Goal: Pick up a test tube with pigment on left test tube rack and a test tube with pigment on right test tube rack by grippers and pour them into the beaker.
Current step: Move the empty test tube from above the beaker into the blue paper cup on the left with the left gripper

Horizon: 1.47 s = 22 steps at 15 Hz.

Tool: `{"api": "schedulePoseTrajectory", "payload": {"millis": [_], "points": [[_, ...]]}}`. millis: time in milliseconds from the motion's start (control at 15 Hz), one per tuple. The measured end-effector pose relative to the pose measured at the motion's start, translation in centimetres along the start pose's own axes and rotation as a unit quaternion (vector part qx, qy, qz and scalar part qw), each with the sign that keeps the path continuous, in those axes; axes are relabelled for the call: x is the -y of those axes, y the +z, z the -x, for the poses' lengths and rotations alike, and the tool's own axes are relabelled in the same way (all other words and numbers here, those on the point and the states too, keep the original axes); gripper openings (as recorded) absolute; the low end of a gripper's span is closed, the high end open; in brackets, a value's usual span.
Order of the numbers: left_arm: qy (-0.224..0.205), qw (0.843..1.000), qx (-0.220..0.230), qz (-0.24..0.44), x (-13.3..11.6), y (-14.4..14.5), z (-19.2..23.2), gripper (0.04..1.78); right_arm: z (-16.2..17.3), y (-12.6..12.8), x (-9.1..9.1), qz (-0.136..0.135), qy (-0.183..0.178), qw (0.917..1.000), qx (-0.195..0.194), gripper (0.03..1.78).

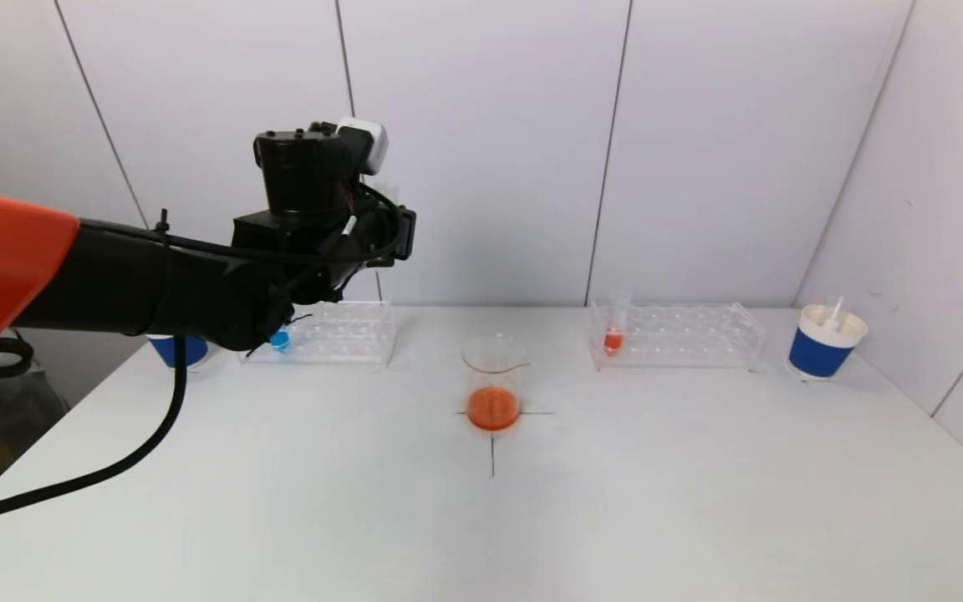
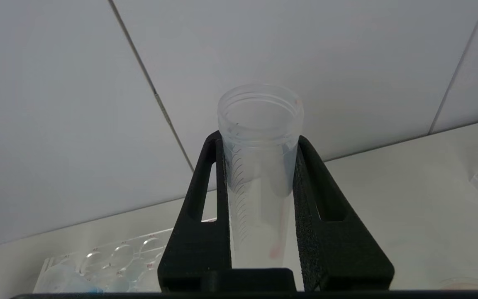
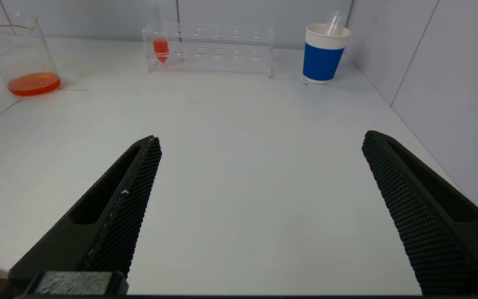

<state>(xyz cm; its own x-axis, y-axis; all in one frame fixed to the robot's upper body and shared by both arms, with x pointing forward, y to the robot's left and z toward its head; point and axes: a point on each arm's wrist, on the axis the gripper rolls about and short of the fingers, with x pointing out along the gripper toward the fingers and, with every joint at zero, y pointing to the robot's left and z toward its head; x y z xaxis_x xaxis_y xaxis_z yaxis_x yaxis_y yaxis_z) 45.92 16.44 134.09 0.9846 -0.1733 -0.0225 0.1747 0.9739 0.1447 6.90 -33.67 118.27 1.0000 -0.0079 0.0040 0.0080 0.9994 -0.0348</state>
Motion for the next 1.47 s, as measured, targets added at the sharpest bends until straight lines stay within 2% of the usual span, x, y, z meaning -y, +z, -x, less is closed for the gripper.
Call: {"api": "schedulePoseTrajectory", "payload": {"millis": [200,867,1133,1467], "points": [[0.028,0.999,0.000,0.023,-1.1,0.9,0.7,0.45,0.0,0.0,0.0,0.000,0.000,1.0000,0.000,1.76],[0.069,0.996,0.007,0.062,-4.8,1.1,0.8,0.45,0.0,0.0,0.0,0.000,0.000,1.0000,0.000,1.76],[0.102,0.992,-0.002,0.067,-7.8,0.4,0.7,0.45,0.0,0.0,0.0,0.000,0.000,1.0000,0.000,1.76],[0.138,0.988,-0.010,0.071,-13.5,-0.8,0.4,0.45,0.0,0.0,0.0,0.000,0.000,1.0000,0.000,1.76]]}}
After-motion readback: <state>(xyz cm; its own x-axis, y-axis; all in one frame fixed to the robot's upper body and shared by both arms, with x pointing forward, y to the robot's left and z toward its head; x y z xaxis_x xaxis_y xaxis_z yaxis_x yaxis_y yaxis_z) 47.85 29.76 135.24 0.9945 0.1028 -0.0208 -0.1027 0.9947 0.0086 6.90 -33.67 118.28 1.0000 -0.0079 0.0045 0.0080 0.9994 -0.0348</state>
